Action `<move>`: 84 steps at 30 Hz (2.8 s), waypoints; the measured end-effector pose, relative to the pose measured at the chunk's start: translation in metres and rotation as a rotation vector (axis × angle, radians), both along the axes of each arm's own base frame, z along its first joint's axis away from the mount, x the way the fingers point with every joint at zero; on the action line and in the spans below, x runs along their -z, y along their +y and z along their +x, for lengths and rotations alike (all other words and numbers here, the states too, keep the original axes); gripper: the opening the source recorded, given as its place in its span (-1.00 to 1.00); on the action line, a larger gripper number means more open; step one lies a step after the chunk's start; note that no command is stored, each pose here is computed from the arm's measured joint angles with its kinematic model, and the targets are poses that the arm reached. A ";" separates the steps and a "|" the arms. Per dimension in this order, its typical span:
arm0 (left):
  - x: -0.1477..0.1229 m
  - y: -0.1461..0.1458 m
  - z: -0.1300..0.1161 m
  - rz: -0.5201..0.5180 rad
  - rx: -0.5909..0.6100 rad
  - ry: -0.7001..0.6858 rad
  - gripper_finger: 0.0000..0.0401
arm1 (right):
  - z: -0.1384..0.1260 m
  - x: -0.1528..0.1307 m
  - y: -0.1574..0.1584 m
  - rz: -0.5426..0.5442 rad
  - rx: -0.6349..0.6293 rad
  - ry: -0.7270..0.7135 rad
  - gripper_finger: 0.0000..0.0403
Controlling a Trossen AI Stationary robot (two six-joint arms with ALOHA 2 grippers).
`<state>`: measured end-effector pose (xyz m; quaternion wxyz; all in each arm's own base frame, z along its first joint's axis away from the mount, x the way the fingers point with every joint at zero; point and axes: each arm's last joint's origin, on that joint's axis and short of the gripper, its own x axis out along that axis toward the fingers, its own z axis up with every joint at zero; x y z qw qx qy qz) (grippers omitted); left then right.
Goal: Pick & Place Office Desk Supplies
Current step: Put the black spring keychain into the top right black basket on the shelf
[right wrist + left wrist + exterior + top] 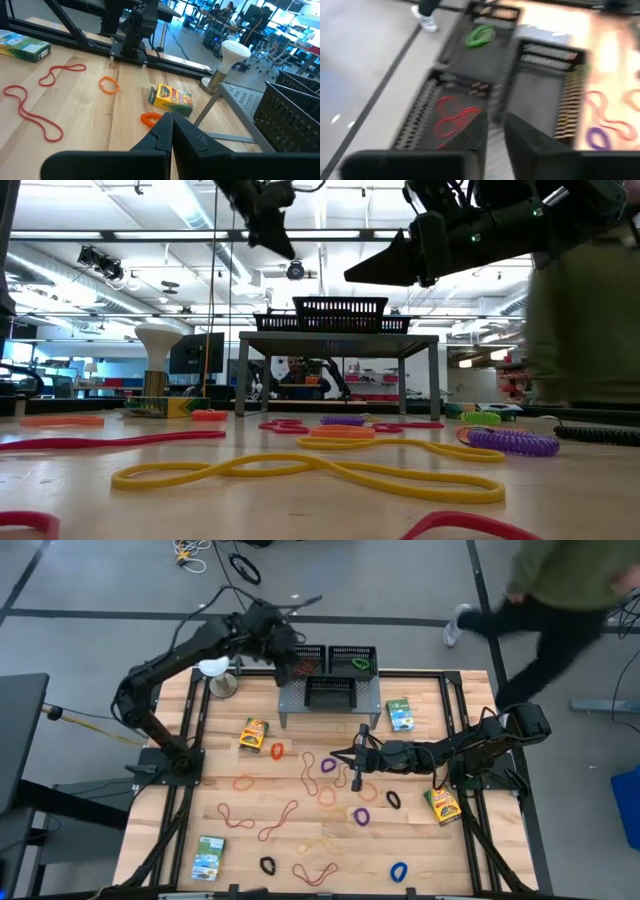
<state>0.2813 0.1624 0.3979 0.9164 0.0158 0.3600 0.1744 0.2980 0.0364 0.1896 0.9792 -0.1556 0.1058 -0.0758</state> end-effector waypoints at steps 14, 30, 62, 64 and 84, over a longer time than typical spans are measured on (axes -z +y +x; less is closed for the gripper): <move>0.088 -0.059 -0.020 0.056 0.106 -0.340 -0.94 | 0.000 0.002 0.000 -0.003 0.003 0.021 -0.95; 0.163 -0.101 -0.062 0.046 0.183 -0.531 -0.93 | 0.000 0.001 -0.005 0.052 0.014 0.013 -0.94; 0.163 -0.103 -0.061 0.038 0.188 -0.535 -0.93 | -0.041 -0.038 0.025 0.510 0.310 0.621 -0.94; 0.163 -0.103 -0.061 0.038 0.188 -0.534 -0.93 | -0.047 -0.035 0.029 0.537 0.328 0.686 -0.92; 0.163 -0.103 -0.061 0.038 0.188 -0.535 -0.93 | -0.097 0.024 0.051 0.960 0.819 0.863 -0.26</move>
